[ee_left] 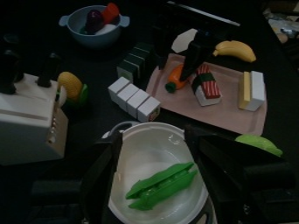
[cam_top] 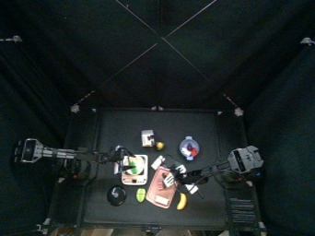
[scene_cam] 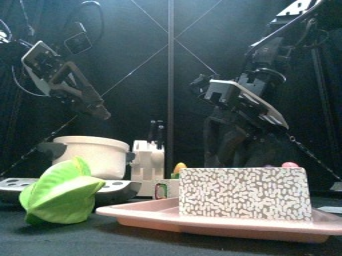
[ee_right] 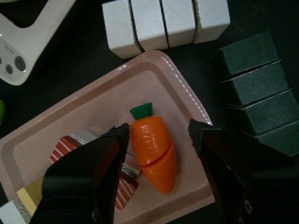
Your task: Grab salmon sushi
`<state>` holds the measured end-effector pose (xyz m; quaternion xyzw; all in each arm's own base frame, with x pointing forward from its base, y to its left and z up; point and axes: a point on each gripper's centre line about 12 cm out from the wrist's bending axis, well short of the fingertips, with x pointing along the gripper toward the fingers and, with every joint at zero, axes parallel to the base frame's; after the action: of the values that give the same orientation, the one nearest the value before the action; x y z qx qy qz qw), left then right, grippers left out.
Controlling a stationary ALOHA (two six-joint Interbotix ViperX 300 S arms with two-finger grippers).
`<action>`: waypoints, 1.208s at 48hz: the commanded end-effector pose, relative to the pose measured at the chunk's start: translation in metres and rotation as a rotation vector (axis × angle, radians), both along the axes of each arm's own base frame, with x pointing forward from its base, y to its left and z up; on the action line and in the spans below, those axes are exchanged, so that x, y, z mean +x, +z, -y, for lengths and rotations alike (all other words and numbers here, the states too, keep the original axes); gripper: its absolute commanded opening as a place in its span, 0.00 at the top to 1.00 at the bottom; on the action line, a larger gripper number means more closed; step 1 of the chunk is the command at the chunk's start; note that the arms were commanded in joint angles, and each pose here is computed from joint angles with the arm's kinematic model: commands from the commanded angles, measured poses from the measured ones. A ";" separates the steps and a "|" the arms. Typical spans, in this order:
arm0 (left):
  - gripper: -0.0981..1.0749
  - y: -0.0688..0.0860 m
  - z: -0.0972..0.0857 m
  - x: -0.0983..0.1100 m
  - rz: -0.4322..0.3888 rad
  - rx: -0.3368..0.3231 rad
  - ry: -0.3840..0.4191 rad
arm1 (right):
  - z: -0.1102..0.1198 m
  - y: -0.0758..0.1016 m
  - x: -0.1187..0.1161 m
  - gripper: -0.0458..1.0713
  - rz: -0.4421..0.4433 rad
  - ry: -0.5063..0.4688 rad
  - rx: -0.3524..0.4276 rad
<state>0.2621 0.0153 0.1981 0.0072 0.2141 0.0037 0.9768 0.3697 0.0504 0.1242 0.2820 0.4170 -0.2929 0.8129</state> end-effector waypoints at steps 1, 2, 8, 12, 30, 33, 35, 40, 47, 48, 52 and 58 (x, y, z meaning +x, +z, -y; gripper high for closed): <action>0.12 0.004 0.000 0.002 0.015 0.002 -0.001 | 0.000 0.027 0.006 0.15 0.079 0.019 -0.003; 0.12 0.004 0.000 0.002 0.015 0.002 -0.001 | -0.001 0.030 0.007 0.15 0.086 0.026 -0.008; 0.12 0.004 0.000 0.002 0.016 0.002 -0.001 | -0.003 0.051 0.008 0.15 0.143 0.082 -0.046; 0.12 0.004 0.000 0.002 0.015 0.002 -0.002 | -0.013 0.061 0.009 0.15 0.171 0.148 -0.077; 0.12 0.004 0.000 0.002 0.015 0.001 -0.003 | -0.062 0.045 0.020 0.16 0.123 0.469 -0.212; 0.12 0.004 0.000 0.002 0.013 0.002 -0.001 | -0.065 0.042 0.022 0.16 0.104 0.493 -0.231; 0.12 0.004 0.000 0.002 0.015 0.001 -0.003 | -0.064 0.041 0.023 0.16 0.086 0.494 -0.241; 0.12 0.004 0.000 0.002 0.013 0.002 -0.002 | -0.060 0.036 0.025 0.16 0.036 0.486 -0.267; 0.12 0.003 0.000 0.001 0.013 0.001 -0.001 | -0.060 0.028 0.025 0.16 -0.005 0.496 -0.277; 0.12 0.003 0.000 0.001 0.012 0.001 -0.001 | -0.060 0.027 0.025 0.16 -0.012 0.498 -0.278; 0.12 0.003 0.000 0.001 0.013 0.001 -0.001 | -0.061 0.021 0.024 0.16 -0.033 0.497 -0.258; 0.12 0.002 0.000 0.001 0.010 0.002 -0.002 | -0.062 0.016 0.024 0.16 -0.049 0.499 -0.246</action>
<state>0.2604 0.0151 0.1954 0.0069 0.2179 0.0036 0.9759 0.3880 0.1120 0.1277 0.0489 0.4674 -0.1415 0.8713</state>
